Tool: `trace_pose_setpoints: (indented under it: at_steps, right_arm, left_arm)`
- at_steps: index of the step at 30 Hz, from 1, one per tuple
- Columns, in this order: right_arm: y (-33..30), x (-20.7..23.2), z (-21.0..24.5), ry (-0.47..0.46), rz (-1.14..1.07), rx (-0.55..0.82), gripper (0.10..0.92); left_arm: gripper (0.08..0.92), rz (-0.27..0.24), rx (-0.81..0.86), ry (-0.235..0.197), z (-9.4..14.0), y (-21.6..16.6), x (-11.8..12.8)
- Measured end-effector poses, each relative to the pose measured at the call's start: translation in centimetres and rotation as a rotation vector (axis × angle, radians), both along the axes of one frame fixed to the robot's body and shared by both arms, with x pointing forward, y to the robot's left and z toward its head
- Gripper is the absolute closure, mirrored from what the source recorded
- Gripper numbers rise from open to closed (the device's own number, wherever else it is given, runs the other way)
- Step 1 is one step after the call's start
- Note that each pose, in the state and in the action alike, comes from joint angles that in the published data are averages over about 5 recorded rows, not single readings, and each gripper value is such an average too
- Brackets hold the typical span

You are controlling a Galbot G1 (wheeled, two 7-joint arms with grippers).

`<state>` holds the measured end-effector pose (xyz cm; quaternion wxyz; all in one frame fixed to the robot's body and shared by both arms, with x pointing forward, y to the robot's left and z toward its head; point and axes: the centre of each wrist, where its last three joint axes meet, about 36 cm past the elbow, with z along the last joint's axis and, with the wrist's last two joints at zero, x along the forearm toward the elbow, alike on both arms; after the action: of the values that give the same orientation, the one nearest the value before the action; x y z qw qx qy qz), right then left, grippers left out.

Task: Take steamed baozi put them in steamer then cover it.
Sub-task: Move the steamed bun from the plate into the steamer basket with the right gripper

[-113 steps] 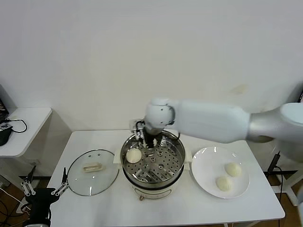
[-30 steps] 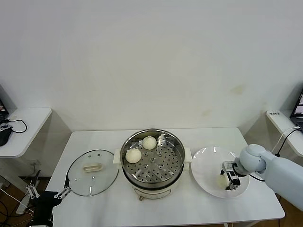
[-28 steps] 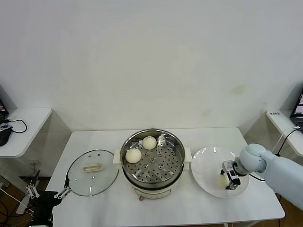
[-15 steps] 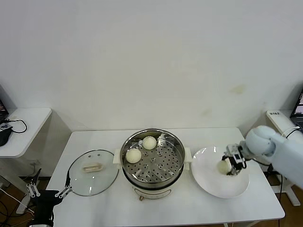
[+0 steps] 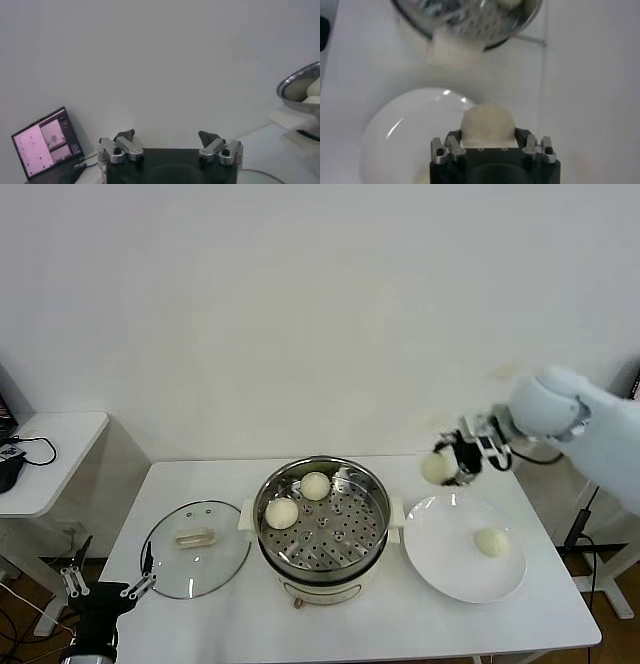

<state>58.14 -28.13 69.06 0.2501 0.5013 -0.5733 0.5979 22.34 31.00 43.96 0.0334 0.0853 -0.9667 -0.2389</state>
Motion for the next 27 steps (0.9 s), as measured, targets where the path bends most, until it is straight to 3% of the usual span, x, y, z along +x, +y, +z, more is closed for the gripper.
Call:
trace_pose_setpoints:
  at_steps: [9,20,27]
  right_arm:
    - [8.3,-0.1,0.2,0.006,0.204,0.039,0.361]
    - [16.2,-0.8,-5.3,0.058,0.466,-0.007,0.361]
    - [19.2,-1.5,-8.7,0.038,0.645,-0.08,0.362]
  left_arm:
    - [0.177,0.009,0.004,-0.004,0.1,0.3,0.1]
    - [0.177,0.03,0.01,-0.004,0.2,0.8,-0.1]
    - [0.177,0.043,0.005,-0.004,0.1,0.9,-0.3]
